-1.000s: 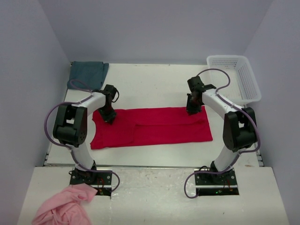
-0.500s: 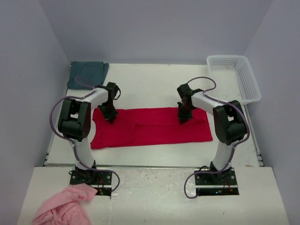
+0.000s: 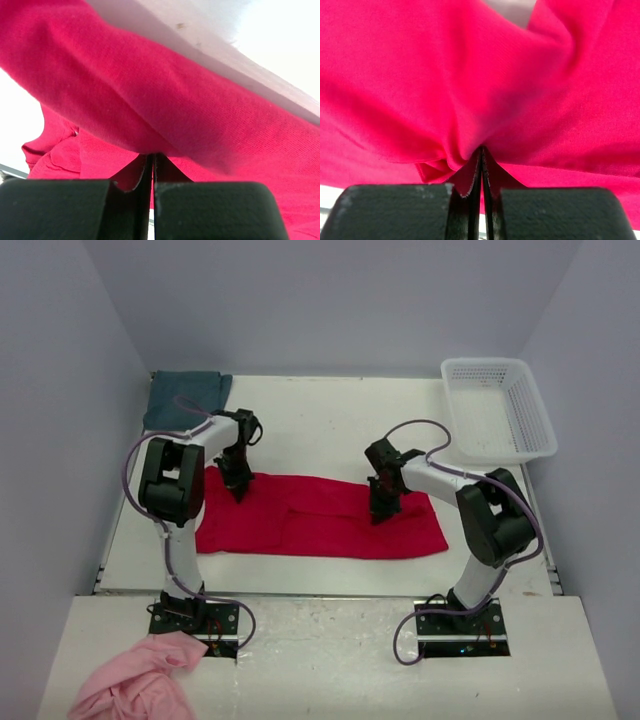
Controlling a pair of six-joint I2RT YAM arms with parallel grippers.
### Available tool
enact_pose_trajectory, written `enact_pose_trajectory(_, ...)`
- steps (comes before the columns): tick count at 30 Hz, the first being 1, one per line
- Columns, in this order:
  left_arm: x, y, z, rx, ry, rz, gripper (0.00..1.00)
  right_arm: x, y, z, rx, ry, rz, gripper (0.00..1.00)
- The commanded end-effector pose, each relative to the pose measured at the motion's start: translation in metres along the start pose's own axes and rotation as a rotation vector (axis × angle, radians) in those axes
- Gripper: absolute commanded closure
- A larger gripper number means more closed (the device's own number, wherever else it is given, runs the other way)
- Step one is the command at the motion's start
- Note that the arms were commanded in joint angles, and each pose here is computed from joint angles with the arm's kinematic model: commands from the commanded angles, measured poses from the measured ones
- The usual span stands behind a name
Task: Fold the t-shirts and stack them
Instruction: Rotate the tshirt 90 degrees
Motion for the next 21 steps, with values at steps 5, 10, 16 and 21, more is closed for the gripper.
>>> enact_pose_trajectory(5,0.059,-0.082,-0.031,-0.28,-0.211,-0.133,1.0,-0.05,0.007,-0.014,-0.015,0.075,0.025,1.0)
enact_pose_trajectory(10,0.067,-0.133,-0.033,-0.48,-0.19,-0.282,1.0,-0.066,0.019,-0.019,-0.021,0.09,0.072,1.0)
enact_pose_trajectory(16,0.086,-0.192,-0.029,-0.706,-0.198,-0.401,1.0,-0.071,0.036,-0.025,-0.047,0.094,0.138,1.0)
enact_pose_trajectory(21,0.129,-0.229,0.006,-0.926,-0.275,-0.438,1.0,-0.066,0.061,-0.026,-0.009,0.097,0.182,1.0)
Point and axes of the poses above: each gripper's point midway between its finger pads, its own z axis back along the fingers, its own y axis along the line the jaws close on, x = y × z, the point moved 5 cm from there along z, back along the fingers, and after that the axes turned 8 degrees about -z, right-handed, at the moved point
